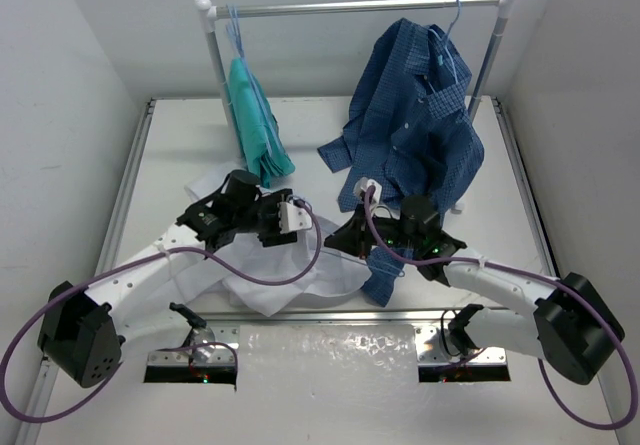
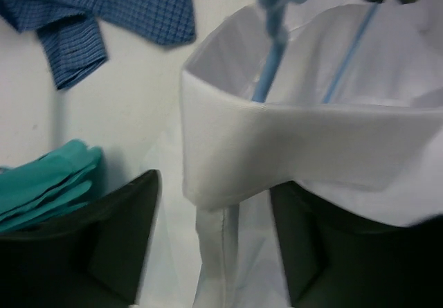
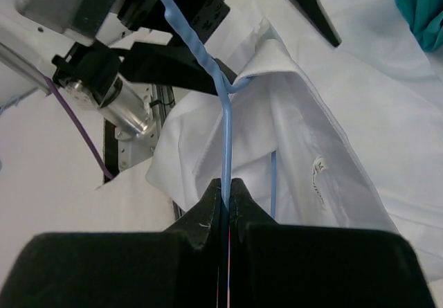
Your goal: Place the shirt on the hanger
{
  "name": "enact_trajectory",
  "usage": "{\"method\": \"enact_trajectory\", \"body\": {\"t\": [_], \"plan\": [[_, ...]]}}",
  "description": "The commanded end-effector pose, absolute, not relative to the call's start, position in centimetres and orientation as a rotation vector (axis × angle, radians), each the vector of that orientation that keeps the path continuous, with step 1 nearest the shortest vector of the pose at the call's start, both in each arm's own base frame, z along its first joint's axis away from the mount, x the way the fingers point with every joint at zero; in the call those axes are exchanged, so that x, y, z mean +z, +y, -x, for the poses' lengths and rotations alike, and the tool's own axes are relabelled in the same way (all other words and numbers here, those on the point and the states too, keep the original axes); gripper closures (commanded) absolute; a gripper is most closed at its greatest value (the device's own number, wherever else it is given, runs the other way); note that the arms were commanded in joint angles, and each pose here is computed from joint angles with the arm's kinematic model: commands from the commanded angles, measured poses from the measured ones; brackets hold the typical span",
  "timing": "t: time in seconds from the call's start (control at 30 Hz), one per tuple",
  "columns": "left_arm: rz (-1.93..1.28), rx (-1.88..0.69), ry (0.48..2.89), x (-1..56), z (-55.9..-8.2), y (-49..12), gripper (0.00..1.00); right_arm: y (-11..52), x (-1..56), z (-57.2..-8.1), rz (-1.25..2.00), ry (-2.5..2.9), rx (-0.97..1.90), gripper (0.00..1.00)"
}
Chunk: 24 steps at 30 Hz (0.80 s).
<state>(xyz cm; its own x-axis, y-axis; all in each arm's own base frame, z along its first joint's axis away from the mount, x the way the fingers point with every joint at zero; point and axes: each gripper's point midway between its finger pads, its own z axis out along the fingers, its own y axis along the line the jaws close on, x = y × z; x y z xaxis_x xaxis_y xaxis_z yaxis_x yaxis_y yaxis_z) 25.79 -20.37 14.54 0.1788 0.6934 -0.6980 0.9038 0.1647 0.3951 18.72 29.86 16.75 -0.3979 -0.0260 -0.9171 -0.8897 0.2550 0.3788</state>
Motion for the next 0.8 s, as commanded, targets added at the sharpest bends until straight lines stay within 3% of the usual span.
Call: {"method": "enact_trajectory", "body": {"t": [0.0, 0.1, 0.4, 0.47, 0.5, 0.53, 0.57, 0.6, 0.73, 0.77], "plan": [[-1.587, -0.468, 1.428, 15.8, -24.6, -23.0, 0.43, 30.4, 19.2, -18.8, 0.938, 1.559, 1.251, 1.0], [-1.561, -0.56, 1.412, 16.8, -23.7, -24.0, 0.74, 30.6, 19.2, -19.3, 0.961, 1.568, 1.214, 1.0], [-1.526, -0.714, 1.431, 19.0, -20.9, -24.4, 0.69, 32.3, 20.6, -21.5, 0.997, 1.521, 1.138, 1.0], [-1.517, -0.685, 1.462, 18.5, -21.2, -24.0, 0.85, 32.5, 20.9, -21.8, 1.001, 1.514, 1.136, 1.0], [-1.507, -0.649, 1.482, 18.4, -21.5, -23.6, 1.0, 32.5, 20.9, -22.0, 0.992, 1.52, 1.124, 1.0], [-1.501, -0.639, 1.501, 18.2, -21.5, -23.3, 1.0, 32.3, 20.9, -22.4, 0.976, 1.54, 1.106, 1.0], [-1.498, -0.62, 1.511, 18.3, -21.5, -23.1, 1.0, 32.2, 20.9, -22.6, 0.961, 1.555, 1.093, 0.94], [-1.48, -0.58, 1.556, 17.9, -21.9, -22.4, 1.0, 31.6, 20.8, -23.3, 0.929, 1.595, 1.035, 0.68], [-1.333, -0.419, 1.715, 17.4, -23.8, -20.1, 1.0, 28.1, 21.2, -26.2, 0.753, 1.74, 0.801, 0.33], [-1.303, -0.393, 1.737, 17.5, -23.9, -19.6, 1.0, 27.2, 21.4, -26.7, 0.7, 1.764, 0.762, 0.29]]}}
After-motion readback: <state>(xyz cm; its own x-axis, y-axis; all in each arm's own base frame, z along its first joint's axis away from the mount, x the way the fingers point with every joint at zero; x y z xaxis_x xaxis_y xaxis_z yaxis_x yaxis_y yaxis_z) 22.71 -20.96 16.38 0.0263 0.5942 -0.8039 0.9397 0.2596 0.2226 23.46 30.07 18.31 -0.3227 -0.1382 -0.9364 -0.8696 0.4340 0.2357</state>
